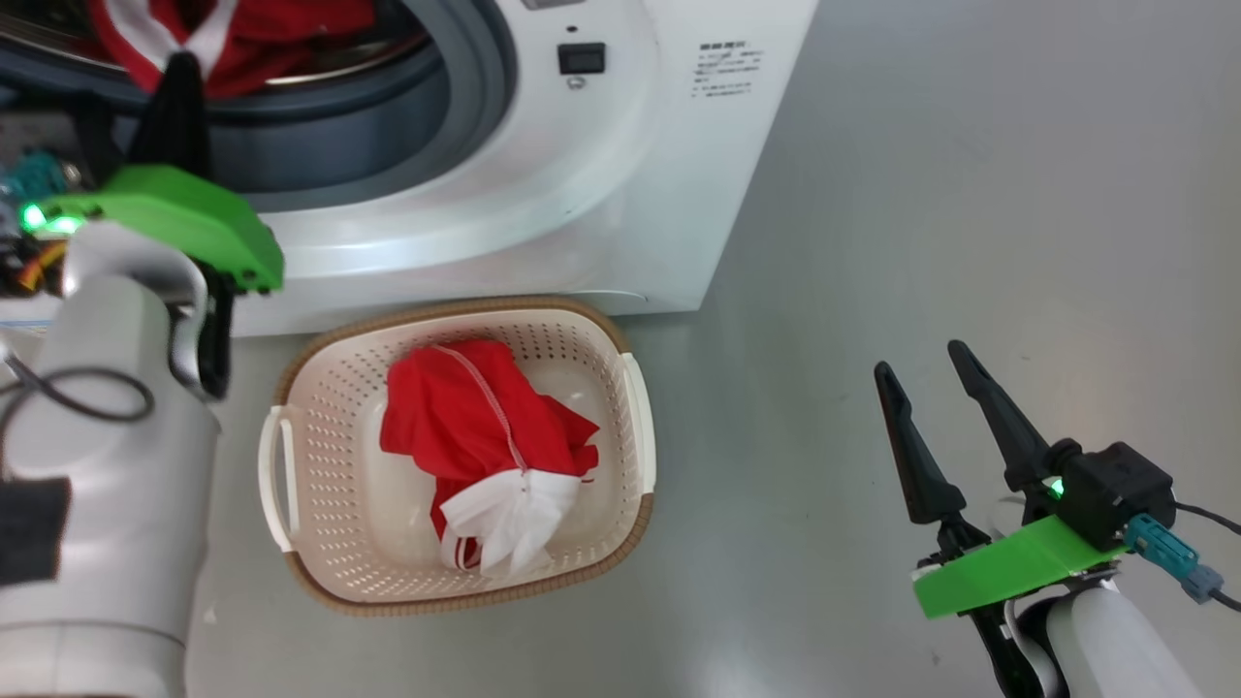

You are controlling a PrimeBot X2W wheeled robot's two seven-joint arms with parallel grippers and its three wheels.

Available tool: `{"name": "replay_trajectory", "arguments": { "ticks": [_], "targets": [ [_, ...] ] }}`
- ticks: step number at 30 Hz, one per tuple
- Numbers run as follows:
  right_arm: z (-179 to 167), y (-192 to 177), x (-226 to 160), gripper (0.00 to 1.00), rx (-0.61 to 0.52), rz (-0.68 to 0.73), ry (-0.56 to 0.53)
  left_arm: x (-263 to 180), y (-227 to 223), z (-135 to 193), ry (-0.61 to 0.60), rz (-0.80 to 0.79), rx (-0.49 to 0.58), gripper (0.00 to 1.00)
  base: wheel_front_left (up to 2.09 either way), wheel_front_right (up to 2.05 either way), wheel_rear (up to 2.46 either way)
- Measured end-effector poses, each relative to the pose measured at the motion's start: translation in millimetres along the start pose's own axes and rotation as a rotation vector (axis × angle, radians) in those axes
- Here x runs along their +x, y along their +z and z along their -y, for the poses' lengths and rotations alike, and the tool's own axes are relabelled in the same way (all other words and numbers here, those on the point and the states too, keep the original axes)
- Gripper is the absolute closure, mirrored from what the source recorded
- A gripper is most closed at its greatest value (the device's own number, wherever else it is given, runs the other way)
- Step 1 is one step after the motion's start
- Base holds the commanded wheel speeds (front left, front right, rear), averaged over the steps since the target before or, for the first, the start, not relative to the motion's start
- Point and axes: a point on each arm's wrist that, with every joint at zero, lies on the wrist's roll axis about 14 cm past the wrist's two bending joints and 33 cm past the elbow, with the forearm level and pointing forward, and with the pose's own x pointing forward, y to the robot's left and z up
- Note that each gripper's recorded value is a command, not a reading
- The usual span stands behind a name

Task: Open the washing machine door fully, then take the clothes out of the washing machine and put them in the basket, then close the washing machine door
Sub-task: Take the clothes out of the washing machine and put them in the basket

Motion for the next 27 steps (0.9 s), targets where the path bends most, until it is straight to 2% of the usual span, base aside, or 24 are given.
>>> {"name": "replay_trajectory", "arguments": {
  "ticks": [14,27],
  "targets": [
    [-9,7,-11,0.0,-0.012,0.009,0.026,-54,27,-3,0.013,0.16,-0.1,1.0,0.0,0.0,0.0],
    [-4,9,-14,0.0,-0.018,0.015,0.014,-90,57,0,0.006,0.316,-0.135,1.0,0.0,0.0,0.0]
  ]
}}
